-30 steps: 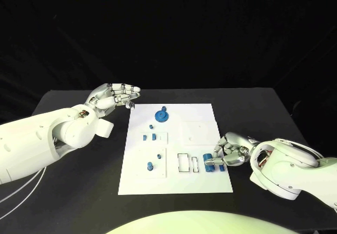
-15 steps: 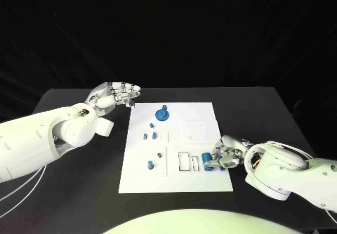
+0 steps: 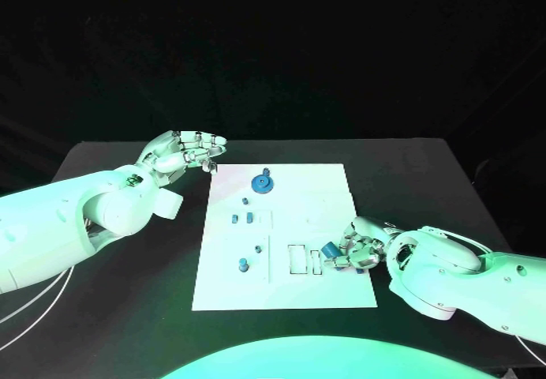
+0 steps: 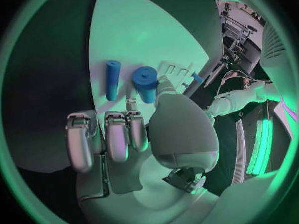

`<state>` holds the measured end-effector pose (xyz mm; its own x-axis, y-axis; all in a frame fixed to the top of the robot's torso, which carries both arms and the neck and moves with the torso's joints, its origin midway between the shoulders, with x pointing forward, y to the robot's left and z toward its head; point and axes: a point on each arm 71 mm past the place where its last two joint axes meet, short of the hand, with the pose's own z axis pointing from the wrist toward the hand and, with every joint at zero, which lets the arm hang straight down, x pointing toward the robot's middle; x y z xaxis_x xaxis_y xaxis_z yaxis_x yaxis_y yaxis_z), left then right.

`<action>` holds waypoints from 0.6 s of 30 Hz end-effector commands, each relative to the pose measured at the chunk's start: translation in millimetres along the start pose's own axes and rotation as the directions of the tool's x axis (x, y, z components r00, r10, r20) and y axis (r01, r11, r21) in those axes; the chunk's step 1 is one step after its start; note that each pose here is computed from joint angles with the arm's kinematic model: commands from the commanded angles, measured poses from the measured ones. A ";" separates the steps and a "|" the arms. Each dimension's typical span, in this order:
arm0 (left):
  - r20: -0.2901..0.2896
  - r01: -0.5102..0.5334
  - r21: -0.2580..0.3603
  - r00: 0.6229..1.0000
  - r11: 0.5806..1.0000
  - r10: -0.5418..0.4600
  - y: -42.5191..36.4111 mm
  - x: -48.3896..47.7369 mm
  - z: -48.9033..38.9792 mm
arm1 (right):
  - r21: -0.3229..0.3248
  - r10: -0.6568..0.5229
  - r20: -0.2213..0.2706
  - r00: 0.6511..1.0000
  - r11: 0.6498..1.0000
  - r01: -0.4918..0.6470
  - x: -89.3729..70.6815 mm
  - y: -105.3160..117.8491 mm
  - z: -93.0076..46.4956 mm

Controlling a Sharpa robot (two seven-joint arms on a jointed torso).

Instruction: Assemble the parts on the task board

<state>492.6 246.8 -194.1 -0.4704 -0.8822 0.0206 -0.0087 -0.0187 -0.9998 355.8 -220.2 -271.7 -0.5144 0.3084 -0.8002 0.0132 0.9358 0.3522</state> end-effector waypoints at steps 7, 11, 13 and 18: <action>-0.016 0.011 0.004 1.000 1.000 -0.011 -0.4 1.6 -0.3 | 0.030 0.094 -0.010 0.996 0.995 -0.093 7.2 -3.4 -4.5; -0.015 0.011 0.003 1.000 1.000 -0.011 -0.2 1.6 0.0 | 0.012 0.161 -0.001 0.987 0.987 -0.161 2.6 2.0 -10.1; -0.015 0.011 0.003 1.000 1.000 -0.011 -0.1 1.6 0.1 | 0.001 0.189 0.000 0.982 0.982 -0.189 -1.7 6.4 -12.5; -0.016 0.012 0.002 1.000 1.000 -0.012 0.2 2.3 0.8 | -0.032 0.236 -0.022 0.971 0.971 -0.237 -10.1 22.6 -17.0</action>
<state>492.8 247.2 -194.5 -0.4699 -0.8825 0.0205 -0.0105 -0.0176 -0.9998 349.0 -209.7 -248.1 -0.5000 0.4623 -0.7323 0.0772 0.8660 0.4940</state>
